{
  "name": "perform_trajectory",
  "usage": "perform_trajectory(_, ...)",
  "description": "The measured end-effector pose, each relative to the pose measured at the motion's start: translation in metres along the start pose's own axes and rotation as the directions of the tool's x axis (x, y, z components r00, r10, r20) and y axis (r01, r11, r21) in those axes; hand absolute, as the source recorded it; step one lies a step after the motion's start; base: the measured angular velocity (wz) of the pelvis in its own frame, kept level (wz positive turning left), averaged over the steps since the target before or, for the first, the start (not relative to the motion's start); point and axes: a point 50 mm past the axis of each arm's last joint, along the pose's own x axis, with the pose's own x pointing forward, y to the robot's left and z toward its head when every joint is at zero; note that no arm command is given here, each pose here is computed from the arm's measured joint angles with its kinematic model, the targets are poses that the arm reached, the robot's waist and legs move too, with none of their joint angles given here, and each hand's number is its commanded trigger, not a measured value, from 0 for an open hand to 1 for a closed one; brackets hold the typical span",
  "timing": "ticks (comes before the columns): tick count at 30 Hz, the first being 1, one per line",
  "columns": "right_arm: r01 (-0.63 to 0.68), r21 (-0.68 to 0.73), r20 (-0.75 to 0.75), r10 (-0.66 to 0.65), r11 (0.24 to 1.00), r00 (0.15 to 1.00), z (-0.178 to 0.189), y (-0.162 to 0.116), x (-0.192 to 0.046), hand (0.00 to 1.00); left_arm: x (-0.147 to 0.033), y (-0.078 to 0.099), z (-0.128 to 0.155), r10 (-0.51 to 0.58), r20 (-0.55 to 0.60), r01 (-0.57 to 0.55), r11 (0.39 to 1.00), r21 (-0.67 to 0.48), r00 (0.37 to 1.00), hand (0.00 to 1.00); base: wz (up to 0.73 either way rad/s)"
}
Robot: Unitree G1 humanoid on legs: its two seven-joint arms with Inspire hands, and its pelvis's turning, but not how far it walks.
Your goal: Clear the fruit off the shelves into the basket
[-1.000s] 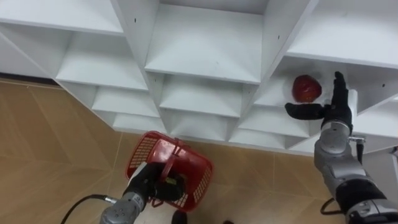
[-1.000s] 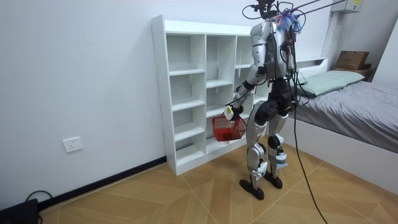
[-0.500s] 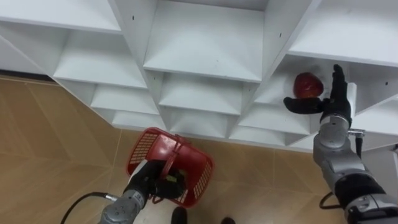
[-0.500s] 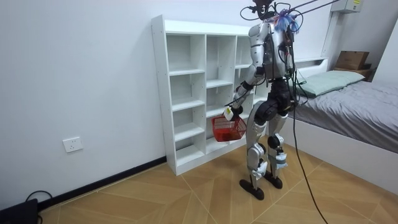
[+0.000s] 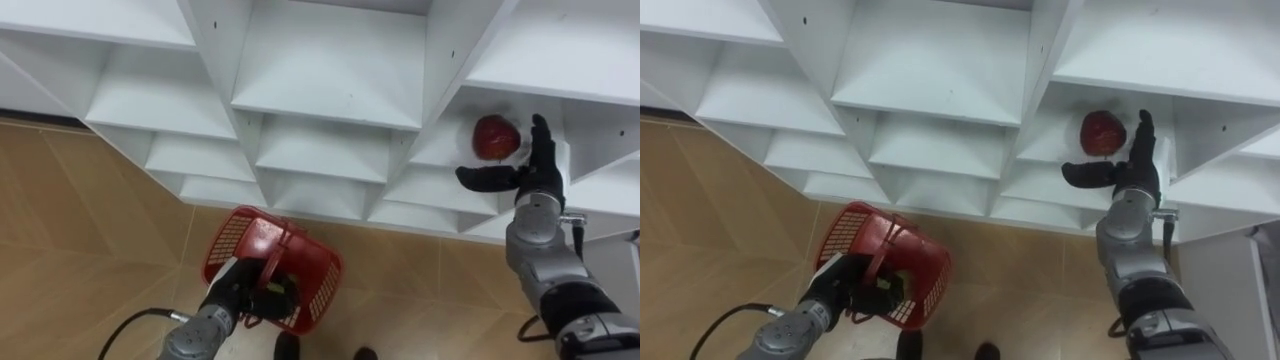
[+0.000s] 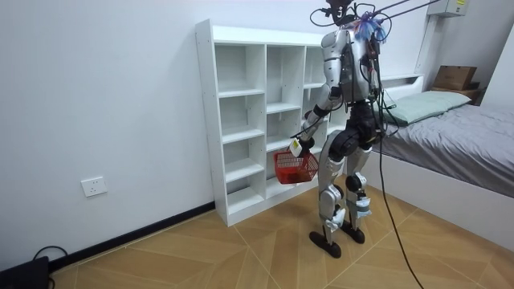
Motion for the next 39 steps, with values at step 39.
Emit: perform_trajectory(39, -0.008, -0.028, 0.078, 0.011, 1.0, 0.997, 0.027, 0.002, 0.009, 0.0, 0.004, -0.002, 0.009, -0.018, 0.015, 0.017, 1.0, 0.02, 1.0, 1.0, 0.0)
